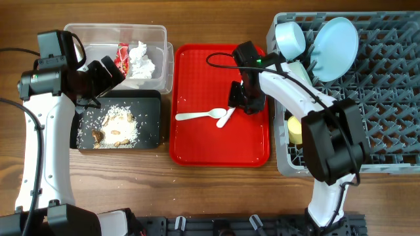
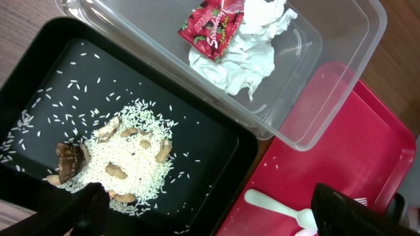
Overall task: Sort waste into correct bins and load items into the dishwasher rack
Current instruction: 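Grasp the white fork on the red tray with the right gripper, then carry the white fork into the rack and release it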
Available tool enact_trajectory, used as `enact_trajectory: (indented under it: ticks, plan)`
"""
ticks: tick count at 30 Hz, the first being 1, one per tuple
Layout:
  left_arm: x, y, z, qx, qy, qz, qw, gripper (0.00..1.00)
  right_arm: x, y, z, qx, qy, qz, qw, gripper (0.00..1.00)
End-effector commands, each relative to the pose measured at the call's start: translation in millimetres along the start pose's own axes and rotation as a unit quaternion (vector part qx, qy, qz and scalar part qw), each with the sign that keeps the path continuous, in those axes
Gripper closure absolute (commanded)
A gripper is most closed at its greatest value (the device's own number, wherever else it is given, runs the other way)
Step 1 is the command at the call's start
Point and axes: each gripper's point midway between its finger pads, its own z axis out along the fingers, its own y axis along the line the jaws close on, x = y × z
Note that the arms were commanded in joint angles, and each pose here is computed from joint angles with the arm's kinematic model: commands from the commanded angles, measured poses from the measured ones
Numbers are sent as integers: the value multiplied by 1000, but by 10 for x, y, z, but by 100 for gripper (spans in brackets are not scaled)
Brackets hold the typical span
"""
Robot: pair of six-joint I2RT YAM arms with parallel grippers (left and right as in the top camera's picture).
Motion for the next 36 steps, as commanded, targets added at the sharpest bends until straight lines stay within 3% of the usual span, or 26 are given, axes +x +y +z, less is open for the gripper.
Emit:
enact_trajectory:
  ticks: [1, 12, 15, 21, 31, 36]
  plan:
    - [-43, -35, -50, 9, -7, 2, 1000, 0, 6, -72, 199, 16, -4, 8, 1000, 59]
    - [-43, -35, -50, 9, -7, 2, 1000, 0, 4, -248, 400, 39, -26, 14, 999, 83]
    - [-43, -35, -50, 9, -7, 2, 1000, 0, -6, -305, 408, 52, -31, 11, 998, 96]
    - [-43, -35, -50, 9, -7, 2, 1000, 0, -1, -144, 297, 16, -25, -51, 998, 96]
    - [-43, -35, -50, 9, -7, 2, 1000, 0, -24, 174, -1272, -81, -158, -102, 979, 96]
    - [-43, -35, -50, 9, -7, 2, 1000, 0, -53, -381, -2062, -61, -254, 0, 965, 96]
